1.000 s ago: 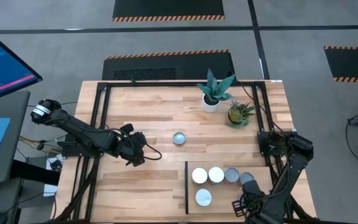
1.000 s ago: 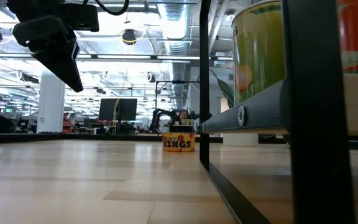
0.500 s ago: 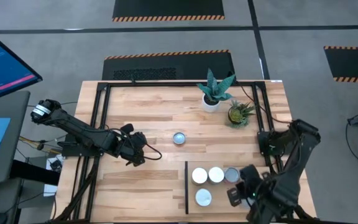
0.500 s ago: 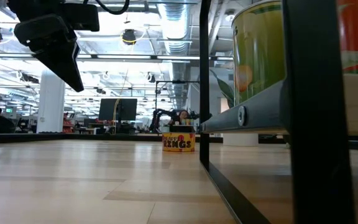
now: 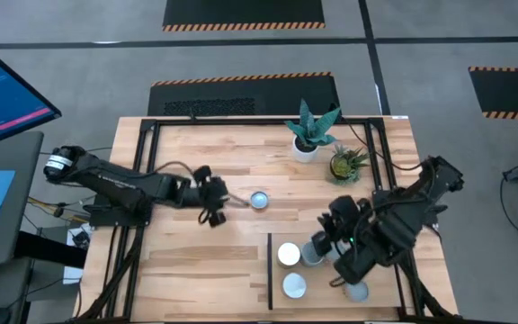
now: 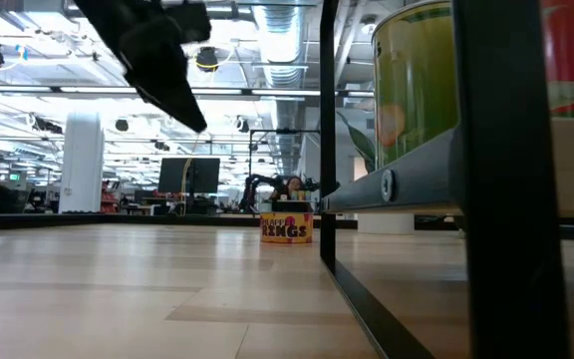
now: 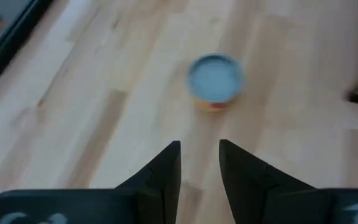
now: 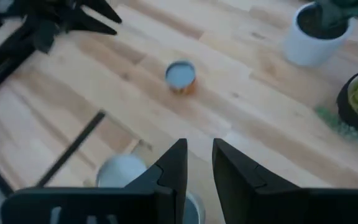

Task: Pick and place cans onto a shelf
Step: Put the canned pineapple rings on the shelf

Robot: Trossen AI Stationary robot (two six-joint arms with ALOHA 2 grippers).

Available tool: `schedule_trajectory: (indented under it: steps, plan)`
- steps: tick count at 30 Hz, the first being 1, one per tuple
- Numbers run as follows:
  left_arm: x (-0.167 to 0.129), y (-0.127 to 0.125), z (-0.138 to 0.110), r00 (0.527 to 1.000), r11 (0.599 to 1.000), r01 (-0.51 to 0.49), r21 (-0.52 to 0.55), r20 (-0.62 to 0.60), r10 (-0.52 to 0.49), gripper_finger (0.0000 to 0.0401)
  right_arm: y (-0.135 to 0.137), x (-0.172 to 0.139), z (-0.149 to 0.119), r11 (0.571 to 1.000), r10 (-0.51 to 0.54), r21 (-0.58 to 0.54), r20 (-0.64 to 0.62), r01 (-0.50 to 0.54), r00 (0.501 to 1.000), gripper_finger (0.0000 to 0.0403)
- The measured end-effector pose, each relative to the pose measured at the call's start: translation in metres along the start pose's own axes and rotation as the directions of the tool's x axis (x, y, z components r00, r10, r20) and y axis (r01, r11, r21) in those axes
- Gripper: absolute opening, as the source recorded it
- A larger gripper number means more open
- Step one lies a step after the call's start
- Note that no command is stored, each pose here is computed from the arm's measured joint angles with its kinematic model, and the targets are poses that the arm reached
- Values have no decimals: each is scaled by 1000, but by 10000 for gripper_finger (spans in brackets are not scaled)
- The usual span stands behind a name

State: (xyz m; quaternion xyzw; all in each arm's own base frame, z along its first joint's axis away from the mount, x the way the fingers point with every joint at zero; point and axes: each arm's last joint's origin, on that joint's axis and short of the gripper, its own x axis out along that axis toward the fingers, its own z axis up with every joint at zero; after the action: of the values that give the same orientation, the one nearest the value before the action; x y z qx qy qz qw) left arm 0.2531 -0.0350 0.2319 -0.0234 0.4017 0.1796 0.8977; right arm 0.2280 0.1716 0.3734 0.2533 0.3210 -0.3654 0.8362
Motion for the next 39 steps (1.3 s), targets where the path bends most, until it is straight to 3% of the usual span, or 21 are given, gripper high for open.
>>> schedule_trajectory:
  steps: [7, 11, 19, 26, 32, 35, 39]
  plan:
    - [28, 31, 9, 994, 997, 74, 12, -78, -72, 77, -2, 16, 23, 998, -58, -9, 159, 60, 986, 100]
    - [59, 33, 5, 977, 987, 156, 36, -153, -149, 67, -3, 24, 32, 996, -88, 15, 185, 86, 979, 100]
    - [112, 27, -5, 942, 982, 182, 57, -295, -158, 61, -6, 18, 33, 997, -70, 21, 183, 68, 981, 100]
    - [143, 11, 33, 962, 969, 232, 82, -168, -217, 61, -7, 15, 33, 998, -61, 29, 183, 56, 981, 100]
    - [141, -2, 71, 947, 944, 314, 99, -110, -303, 61, -8, 15, 33, 998, -62, 2, 177, 63, 982, 100]
    - [131, -6, 79, 938, 939, 322, 120, -173, -299, 61, -8, 15, 33, 997, -62, -31, 178, 69, 982, 100]
    - [113, -7, 83, 900, 941, 318, 115, -350, -261, 61, -8, 17, 35, 991, -68, -102, 181, 88, 981, 100]
